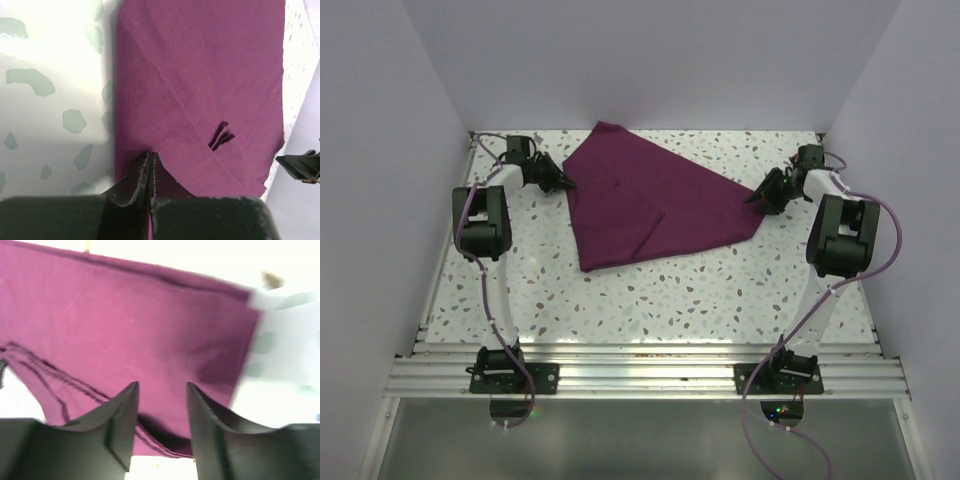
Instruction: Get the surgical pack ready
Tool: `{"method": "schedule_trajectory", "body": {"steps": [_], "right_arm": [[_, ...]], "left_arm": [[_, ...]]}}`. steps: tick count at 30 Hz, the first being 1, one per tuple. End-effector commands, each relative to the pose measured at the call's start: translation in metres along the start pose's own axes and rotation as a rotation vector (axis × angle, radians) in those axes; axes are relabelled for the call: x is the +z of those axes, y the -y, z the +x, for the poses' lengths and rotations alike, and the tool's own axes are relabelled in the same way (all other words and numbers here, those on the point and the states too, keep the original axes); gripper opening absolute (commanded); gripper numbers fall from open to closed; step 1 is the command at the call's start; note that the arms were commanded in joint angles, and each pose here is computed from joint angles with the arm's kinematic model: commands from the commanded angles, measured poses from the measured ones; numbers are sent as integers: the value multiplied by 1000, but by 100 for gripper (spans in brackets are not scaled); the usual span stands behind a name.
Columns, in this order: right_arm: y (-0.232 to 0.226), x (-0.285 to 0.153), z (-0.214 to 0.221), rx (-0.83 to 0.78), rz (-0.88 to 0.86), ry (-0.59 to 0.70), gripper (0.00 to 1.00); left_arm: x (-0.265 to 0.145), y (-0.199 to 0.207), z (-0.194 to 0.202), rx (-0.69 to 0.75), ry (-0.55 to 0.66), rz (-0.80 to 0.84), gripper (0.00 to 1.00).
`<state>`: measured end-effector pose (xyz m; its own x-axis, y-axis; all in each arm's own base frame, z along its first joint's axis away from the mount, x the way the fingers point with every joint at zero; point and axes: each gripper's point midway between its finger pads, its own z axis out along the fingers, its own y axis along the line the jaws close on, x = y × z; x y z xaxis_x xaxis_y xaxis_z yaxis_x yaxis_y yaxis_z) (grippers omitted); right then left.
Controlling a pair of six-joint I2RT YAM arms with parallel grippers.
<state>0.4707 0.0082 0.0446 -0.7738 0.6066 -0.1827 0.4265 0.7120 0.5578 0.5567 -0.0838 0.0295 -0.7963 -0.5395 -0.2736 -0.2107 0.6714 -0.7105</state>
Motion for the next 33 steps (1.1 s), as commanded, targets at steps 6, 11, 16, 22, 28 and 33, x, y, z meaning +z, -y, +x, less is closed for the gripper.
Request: {"method": "schedule_trajectory", "body": {"steps": [6, 11, 16, 22, 28, 33], "right_arm": [[34, -15, -36, -107, 179, 101, 57], [52, -4, -43, -149, 250, 102, 59], [62, 10, -51, -165, 282, 95, 59], [61, 20, -56, -171, 261, 85, 47], [48, 5, -49, -176, 215, 107, 0], [5, -20, -40, -227, 135, 141, 0]], "left_arm": [[-41, 49, -25, 40, 86, 86, 0], [-65, 55, 2, 88, 65, 46, 0], [-86, 65, 35, 129, 34, 40, 0], [-103, 73, 68, 174, -7, 18, 0], [-113, 70, 89, 192, -43, -15, 0], [-116, 92, 114, 263, -91, -5, 0]]}}
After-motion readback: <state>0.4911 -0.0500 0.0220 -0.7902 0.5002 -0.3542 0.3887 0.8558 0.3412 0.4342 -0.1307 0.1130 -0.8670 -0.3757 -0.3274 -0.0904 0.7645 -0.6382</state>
